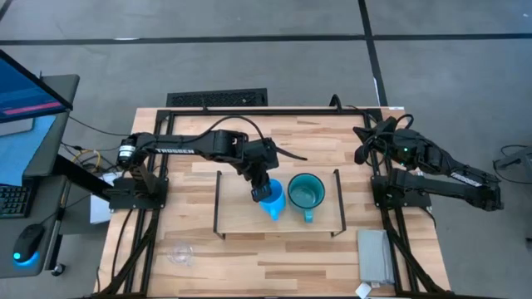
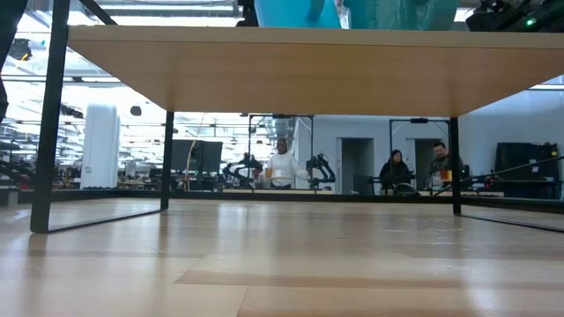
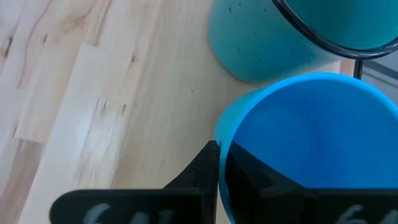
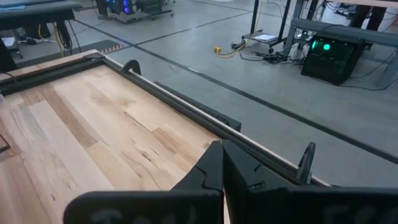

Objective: Stack small to large cups/mugs on shelf
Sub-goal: Put the blue mug on the shelf

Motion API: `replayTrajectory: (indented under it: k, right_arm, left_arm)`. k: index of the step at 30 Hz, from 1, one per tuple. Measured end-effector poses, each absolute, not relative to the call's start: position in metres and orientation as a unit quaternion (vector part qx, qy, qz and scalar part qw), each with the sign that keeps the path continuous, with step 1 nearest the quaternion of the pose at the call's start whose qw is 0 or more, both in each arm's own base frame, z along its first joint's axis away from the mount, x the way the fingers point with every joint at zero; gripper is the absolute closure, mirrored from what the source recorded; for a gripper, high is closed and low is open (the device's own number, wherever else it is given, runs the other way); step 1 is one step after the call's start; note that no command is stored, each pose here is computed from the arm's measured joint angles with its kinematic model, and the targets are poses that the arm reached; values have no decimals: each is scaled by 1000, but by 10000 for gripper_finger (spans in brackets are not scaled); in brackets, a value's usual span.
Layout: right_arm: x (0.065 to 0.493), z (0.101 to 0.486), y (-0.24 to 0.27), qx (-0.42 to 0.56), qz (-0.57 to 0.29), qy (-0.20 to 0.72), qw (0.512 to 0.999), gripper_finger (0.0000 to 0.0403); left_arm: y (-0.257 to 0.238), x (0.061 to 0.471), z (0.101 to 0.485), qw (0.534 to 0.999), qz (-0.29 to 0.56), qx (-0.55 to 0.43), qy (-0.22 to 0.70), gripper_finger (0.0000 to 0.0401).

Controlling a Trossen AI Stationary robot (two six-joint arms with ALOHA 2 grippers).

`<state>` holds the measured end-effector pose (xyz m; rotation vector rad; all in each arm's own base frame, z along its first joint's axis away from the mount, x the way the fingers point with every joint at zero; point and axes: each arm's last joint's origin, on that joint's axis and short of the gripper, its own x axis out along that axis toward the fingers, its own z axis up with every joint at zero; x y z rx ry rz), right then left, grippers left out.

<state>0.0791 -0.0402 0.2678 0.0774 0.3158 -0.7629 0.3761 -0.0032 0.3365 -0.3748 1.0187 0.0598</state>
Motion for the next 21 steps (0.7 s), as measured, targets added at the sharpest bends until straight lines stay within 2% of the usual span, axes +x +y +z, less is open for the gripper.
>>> replayTrajectory:
  k: [9, 21]
  right_arm:
    - [79, 268, -40, 36, -371, 154, 915, 385]
    - [79, 268, -40, 36, -371, 154, 915, 386]
  left_arm:
    - [-3, 376, 337, 857, 28, -177, 484, 382]
    - [-4, 376, 337, 853, 16, -192, 485, 288]
